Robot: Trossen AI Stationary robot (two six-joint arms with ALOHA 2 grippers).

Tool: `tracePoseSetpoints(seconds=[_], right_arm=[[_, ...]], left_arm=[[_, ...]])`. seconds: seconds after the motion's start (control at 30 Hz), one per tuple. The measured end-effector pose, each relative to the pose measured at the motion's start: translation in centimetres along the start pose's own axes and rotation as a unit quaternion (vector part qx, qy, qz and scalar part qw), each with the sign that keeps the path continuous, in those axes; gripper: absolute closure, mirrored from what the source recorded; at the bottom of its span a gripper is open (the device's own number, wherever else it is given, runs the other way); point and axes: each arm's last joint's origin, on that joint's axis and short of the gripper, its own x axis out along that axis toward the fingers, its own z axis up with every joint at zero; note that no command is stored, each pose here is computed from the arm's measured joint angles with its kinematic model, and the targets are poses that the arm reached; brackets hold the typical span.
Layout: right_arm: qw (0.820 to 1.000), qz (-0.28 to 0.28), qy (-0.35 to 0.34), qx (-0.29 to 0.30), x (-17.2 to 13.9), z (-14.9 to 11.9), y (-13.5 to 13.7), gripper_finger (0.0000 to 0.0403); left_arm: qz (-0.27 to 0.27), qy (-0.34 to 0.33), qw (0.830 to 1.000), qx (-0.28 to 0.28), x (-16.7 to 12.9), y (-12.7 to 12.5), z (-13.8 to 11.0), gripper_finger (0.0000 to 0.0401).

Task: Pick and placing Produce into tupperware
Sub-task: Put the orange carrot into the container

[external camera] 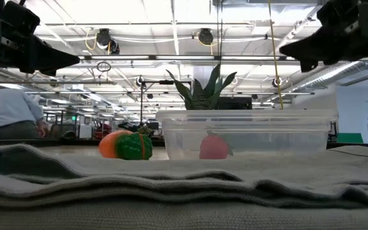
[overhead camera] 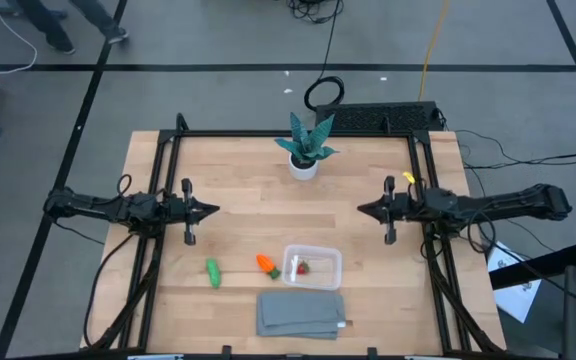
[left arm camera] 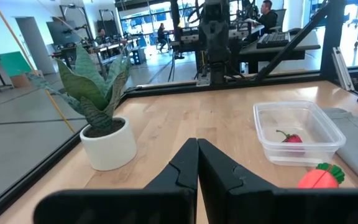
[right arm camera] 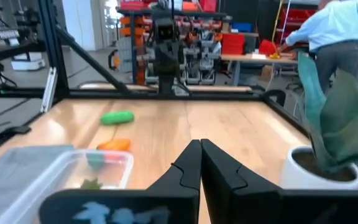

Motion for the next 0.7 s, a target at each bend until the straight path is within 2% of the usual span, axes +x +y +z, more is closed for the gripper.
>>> tracePoseSetpoints(seconds=[0.7], right_arm=[[1.0, 0.0, -0.013, 0.009, -0.07, -0.51, -0.01, 0.0403]], left_arm=[[-0.001, 0.001, 1.0, 0.003, 0.0, -0.01, -0.03, 0.0391]])
